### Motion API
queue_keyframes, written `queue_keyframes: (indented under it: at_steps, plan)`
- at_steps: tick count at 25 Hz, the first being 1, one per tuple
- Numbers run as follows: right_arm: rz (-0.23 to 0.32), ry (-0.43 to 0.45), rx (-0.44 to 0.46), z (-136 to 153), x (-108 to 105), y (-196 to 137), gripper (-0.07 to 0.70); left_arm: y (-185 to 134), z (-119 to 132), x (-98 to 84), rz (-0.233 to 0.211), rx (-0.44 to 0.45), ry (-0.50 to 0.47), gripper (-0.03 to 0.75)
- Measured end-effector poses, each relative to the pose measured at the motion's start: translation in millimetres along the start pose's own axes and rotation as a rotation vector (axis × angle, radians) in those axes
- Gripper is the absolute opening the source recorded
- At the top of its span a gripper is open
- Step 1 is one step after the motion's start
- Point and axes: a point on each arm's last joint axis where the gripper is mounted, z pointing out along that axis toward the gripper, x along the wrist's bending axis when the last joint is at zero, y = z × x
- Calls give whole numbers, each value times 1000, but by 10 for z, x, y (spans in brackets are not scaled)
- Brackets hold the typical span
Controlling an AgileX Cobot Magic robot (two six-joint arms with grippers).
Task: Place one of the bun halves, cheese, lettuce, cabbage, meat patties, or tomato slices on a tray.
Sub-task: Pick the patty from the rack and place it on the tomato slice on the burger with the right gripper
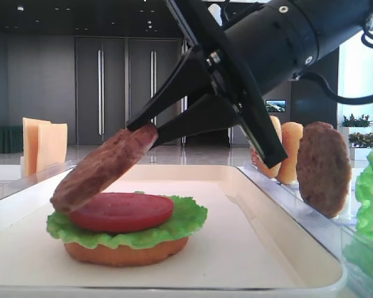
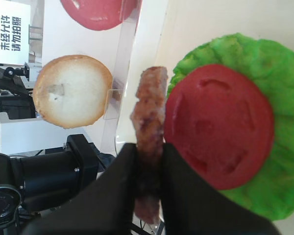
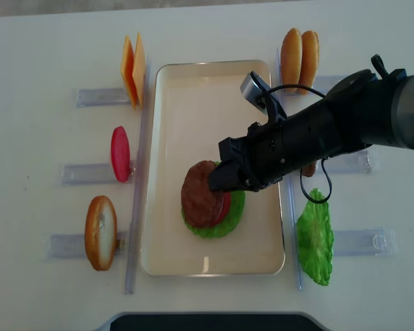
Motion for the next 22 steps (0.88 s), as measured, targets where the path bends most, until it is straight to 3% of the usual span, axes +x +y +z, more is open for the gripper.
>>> queue_keyframes:
  at_steps: [14,22]
  plan:
    - [15,44,-7,-33,16,20,128,0,0,0,0,0,0,-1]
    - [20,25,-37,-77,-34,66,128,0,0,0,0,0,0,-1]
